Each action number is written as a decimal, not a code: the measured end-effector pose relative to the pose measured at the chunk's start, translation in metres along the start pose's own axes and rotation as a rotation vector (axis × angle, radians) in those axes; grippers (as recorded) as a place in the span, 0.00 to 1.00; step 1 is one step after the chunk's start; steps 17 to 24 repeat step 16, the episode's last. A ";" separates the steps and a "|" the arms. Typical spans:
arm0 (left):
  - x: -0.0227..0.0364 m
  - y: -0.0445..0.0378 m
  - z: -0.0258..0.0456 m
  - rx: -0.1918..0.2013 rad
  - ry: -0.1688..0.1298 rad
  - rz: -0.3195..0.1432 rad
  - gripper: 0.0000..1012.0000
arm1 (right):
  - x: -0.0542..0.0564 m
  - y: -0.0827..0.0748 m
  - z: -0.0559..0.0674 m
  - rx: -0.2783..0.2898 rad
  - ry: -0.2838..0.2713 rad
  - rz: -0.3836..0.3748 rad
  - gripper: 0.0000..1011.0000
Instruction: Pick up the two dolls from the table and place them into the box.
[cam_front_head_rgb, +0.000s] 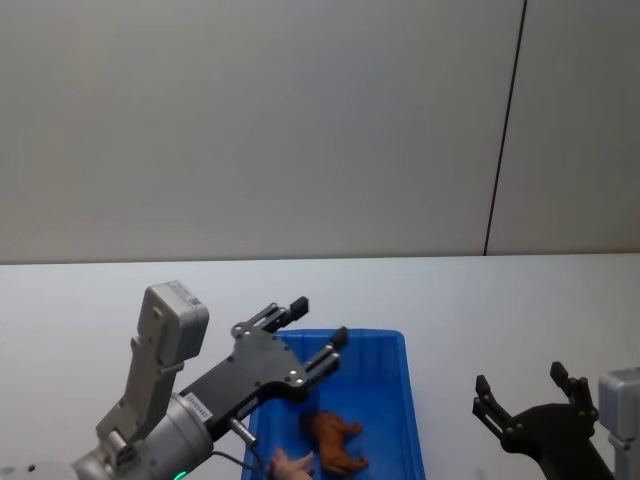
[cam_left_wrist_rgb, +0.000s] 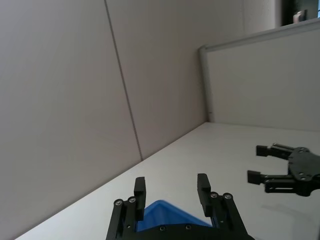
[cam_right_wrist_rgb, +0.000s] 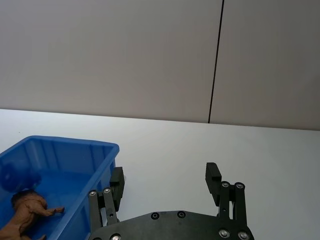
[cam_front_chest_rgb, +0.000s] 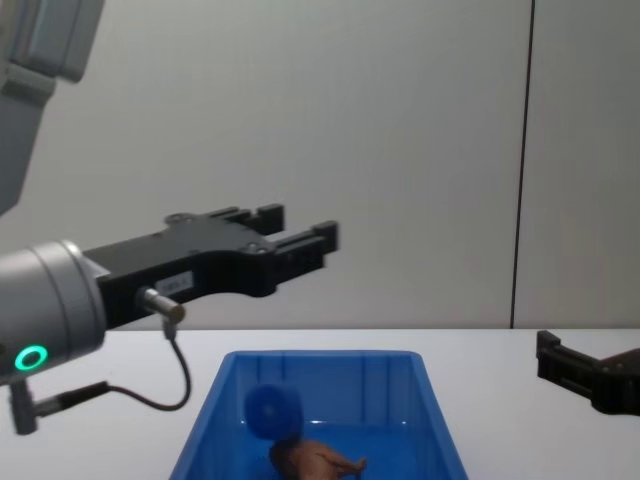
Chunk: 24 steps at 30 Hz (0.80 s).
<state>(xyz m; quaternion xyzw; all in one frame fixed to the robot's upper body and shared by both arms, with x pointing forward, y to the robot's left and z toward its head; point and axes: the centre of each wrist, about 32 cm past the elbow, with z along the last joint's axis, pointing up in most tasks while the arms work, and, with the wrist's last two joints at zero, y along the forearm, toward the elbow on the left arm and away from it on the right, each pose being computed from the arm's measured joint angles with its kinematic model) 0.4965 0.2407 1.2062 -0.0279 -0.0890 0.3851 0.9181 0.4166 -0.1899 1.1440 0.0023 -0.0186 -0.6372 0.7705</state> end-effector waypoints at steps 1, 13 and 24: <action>0.0004 -0.0013 -0.0001 -0.005 0.004 -0.010 0.62 | 0.000 0.000 0.000 0.000 0.000 0.000 0.99; 0.0029 -0.0177 -0.0011 -0.050 0.034 -0.129 0.98 | 0.000 0.000 0.000 0.000 0.000 0.000 0.99; 0.0033 -0.0208 -0.0013 -0.059 0.039 -0.151 0.99 | 0.000 0.000 0.000 0.000 0.000 0.000 0.99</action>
